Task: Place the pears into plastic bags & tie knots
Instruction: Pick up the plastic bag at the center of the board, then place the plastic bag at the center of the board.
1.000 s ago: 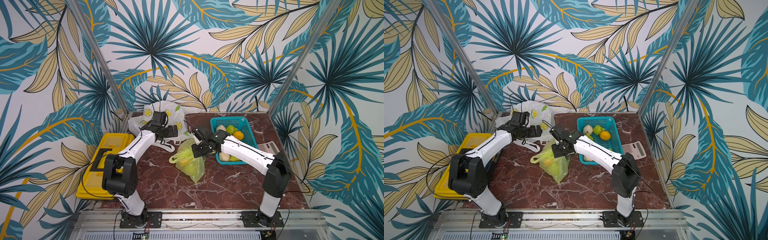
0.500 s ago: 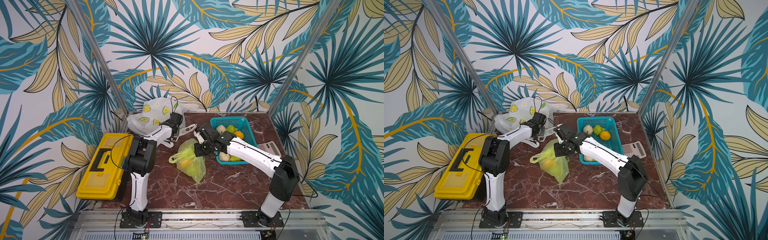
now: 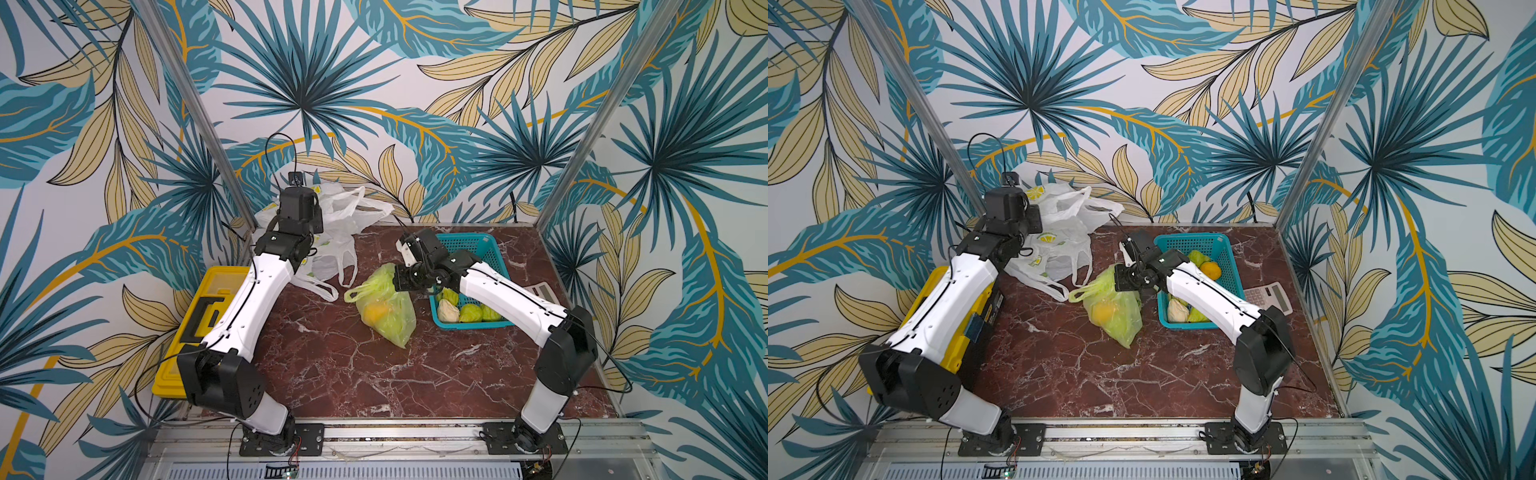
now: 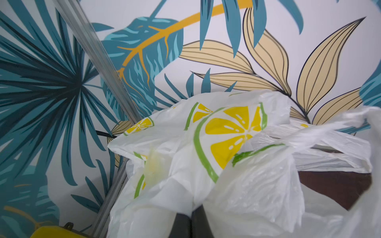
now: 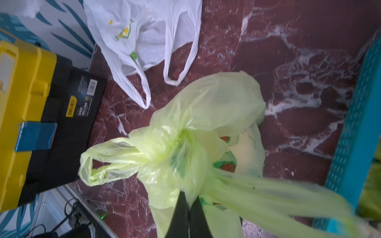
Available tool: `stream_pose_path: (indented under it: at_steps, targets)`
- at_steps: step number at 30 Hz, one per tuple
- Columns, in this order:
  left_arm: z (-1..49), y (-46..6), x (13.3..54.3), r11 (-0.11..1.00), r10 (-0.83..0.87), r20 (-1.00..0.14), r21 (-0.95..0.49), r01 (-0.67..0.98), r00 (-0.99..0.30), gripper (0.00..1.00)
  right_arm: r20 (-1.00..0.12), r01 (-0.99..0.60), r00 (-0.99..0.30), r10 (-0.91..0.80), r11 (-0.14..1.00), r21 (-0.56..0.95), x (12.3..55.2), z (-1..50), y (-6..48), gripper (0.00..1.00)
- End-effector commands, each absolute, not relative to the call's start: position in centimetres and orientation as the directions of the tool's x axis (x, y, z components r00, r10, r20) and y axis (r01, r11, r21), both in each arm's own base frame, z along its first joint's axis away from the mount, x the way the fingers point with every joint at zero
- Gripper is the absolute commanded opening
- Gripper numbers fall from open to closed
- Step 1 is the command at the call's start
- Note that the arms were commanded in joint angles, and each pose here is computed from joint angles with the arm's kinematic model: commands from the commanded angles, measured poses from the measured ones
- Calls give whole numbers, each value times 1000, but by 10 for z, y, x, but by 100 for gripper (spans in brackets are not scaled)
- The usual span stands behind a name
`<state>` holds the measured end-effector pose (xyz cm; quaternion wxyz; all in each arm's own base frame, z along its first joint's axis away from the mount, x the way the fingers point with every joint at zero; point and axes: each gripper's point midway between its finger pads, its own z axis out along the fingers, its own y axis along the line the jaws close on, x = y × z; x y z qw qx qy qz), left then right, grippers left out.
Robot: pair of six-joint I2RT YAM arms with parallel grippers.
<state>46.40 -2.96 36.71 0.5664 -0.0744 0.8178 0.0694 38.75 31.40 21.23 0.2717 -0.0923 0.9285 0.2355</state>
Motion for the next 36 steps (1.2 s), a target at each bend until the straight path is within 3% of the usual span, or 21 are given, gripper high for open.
stream_pose_path:
  at_steps: [1, 5, 12, 15, 17, 24, 27, 31, 36]
  targets:
    - [374, -34, 454, 988, -37, -933, 20, -154, -357, 0, -634, -286, -773, 13, 885, 367, 427, 242, 306, 0]
    - [394, -34, 441, 990, -52, -946, -6, -143, -321, 0, -671, -264, -741, 22, 909, 321, 450, 239, 303, 0]
    - [405, -50, 431, 992, -121, -945, -108, -60, -305, 0, -609, -274, -793, 3, 891, 362, 471, 168, 327, 2]
    - [405, -55, 430, 989, -146, -939, -142, -36, -312, 0, -575, -240, -817, 44, 880, 409, 476, 163, 327, 16]
    - [404, -61, 428, 985, -168, -931, -174, -9, -323, 0, -561, -251, -827, 39, 867, 430, 471, 169, 331, 37]
    - [409, -92, 418, 948, -219, -904, -286, 137, -368, 0, -604, -341, -797, -5, 828, 444, 421, 232, 309, 62]
    - [411, -105, 415, 925, -224, -886, -325, 199, -406, 0, -647, -358, -763, 11, 826, 435, 403, 260, 287, 69]
    - [413, -124, 405, 875, -237, -856, -393, 281, -459, 0, -646, -334, -754, 115, 780, 529, 390, 284, 259, 72]
    - [413, -141, 390, 816, -246, -815, -467, 341, -525, 0, -696, -309, -698, 170, 805, 506, 392, 299, 227, 80]
